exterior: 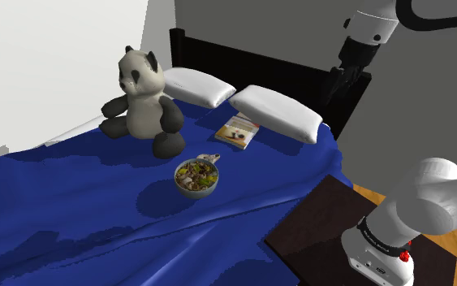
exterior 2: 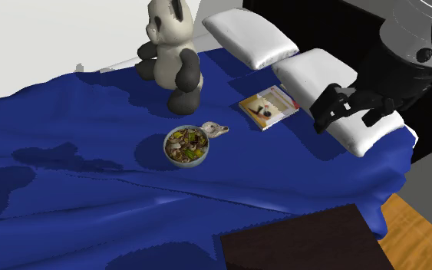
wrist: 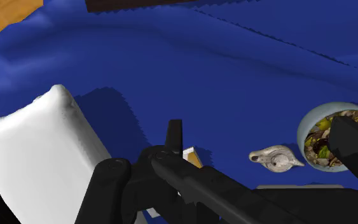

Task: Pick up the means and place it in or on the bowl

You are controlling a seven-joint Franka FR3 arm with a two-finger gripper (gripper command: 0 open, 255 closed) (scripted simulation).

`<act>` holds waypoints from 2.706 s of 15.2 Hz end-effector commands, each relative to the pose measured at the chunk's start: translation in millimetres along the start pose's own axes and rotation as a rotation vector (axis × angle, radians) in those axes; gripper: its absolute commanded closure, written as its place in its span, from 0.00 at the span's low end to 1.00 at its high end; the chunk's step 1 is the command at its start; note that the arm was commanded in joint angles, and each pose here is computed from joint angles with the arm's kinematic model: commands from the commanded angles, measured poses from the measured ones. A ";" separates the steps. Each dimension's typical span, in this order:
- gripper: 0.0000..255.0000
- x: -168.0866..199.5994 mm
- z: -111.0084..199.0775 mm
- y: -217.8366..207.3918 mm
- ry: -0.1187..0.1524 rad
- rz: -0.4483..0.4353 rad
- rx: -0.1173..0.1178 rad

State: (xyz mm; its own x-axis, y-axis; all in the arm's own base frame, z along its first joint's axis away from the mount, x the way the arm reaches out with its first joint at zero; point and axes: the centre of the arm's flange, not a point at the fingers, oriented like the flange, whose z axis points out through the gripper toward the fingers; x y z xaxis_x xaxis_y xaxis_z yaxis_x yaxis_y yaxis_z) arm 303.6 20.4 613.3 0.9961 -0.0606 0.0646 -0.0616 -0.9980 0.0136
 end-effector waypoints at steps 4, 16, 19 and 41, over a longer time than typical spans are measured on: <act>0.00 24.5 30.7 3.3 0.003 -0.085 0.003; 0.00 123.4 152.6 -5.3 0.013 -0.426 0.014; 0.00 147.4 182.9 -12.9 0.015 -0.511 0.017; 0.00 292.4 402.3 -127.6 0.034 -1.136 0.038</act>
State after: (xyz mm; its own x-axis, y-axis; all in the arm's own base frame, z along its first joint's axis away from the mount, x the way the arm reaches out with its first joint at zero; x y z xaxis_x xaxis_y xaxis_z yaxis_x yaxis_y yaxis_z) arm 619.4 115.9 240.0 0.4982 0.8648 0.0619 0.8639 -0.5012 0.0501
